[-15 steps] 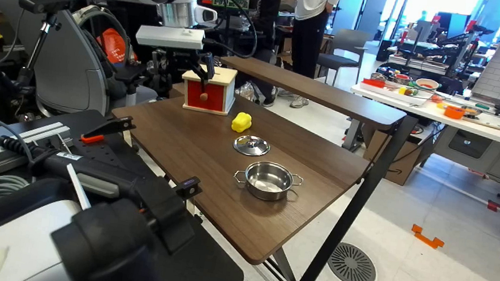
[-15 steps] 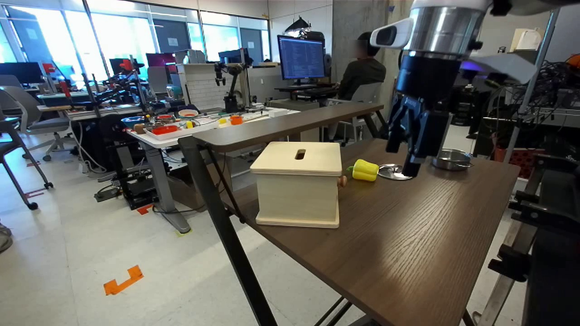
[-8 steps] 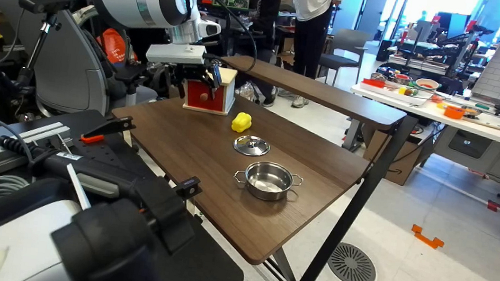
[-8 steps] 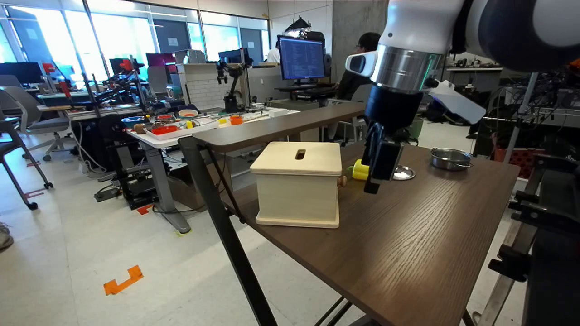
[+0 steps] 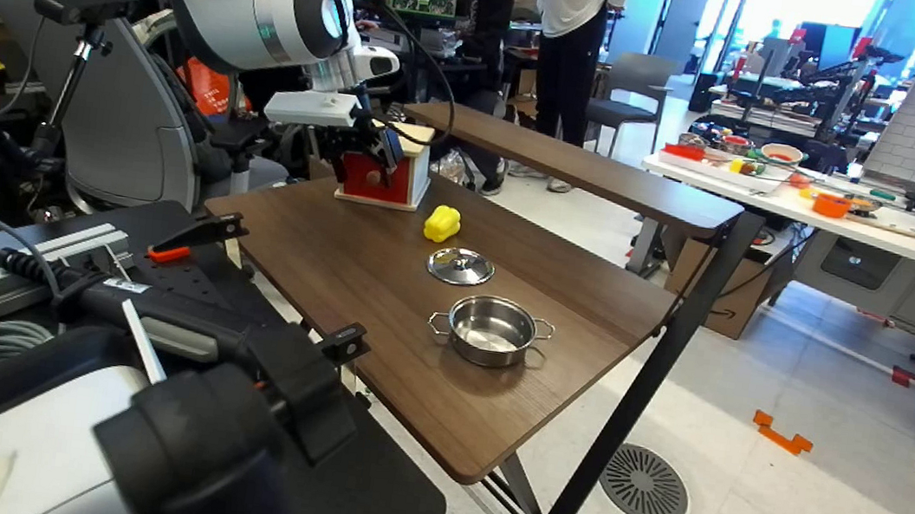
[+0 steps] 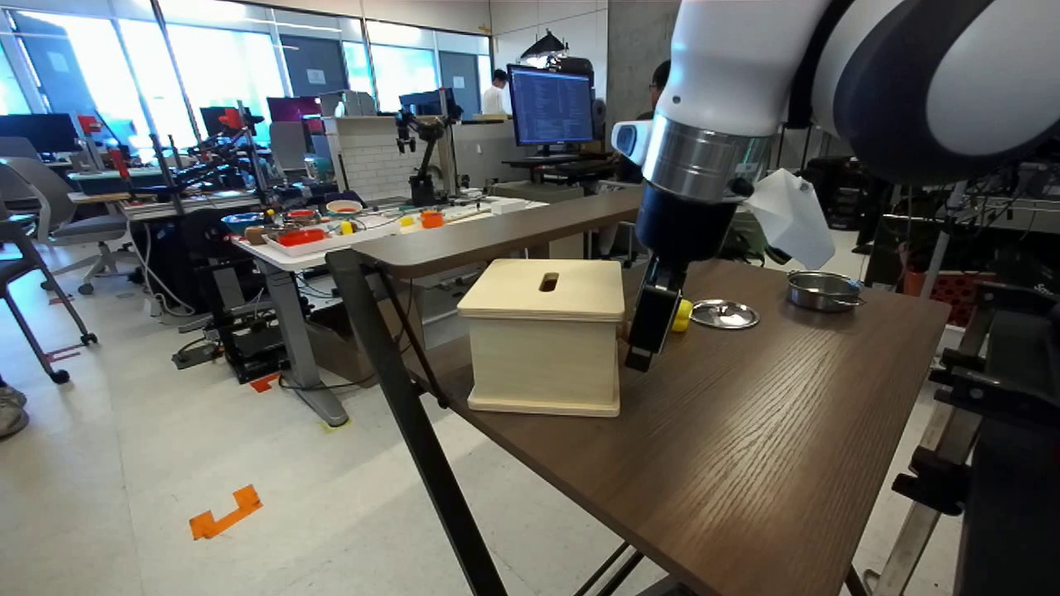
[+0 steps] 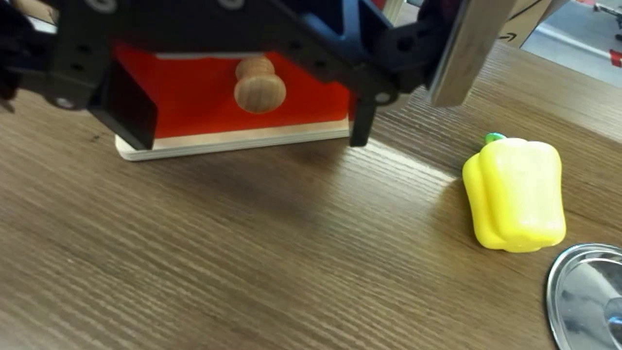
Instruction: Open the red drawer
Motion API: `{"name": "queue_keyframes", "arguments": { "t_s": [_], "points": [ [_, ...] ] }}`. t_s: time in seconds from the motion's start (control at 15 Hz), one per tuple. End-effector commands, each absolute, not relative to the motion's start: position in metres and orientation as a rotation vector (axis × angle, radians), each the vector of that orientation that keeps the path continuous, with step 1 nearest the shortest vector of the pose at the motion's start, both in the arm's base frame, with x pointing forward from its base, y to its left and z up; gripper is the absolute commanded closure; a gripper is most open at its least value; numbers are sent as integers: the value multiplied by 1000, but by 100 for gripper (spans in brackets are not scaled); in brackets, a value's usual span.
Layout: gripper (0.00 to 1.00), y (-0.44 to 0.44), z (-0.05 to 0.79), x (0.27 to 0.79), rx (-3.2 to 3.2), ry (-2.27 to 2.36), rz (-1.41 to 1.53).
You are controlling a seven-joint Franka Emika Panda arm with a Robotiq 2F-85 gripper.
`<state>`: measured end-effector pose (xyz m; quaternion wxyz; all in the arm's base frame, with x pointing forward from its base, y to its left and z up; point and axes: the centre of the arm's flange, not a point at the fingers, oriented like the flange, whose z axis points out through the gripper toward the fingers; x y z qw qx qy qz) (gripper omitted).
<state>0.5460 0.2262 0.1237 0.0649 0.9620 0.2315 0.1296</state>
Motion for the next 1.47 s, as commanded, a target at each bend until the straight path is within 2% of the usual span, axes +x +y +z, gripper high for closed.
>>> {"name": "queue_keyframes", "arguments": {
  "t_s": [0.0, 1.27, 1.33, 1.4],
  "points": [
    [0, 233, 116, 556, 2918, 650, 434],
    [0, 212, 123, 563, 2995, 923, 392],
    [25, 211, 124, 563, 2987, 931, 396],
    [28, 211, 123, 563, 2984, 935, 406]
  ]
}}
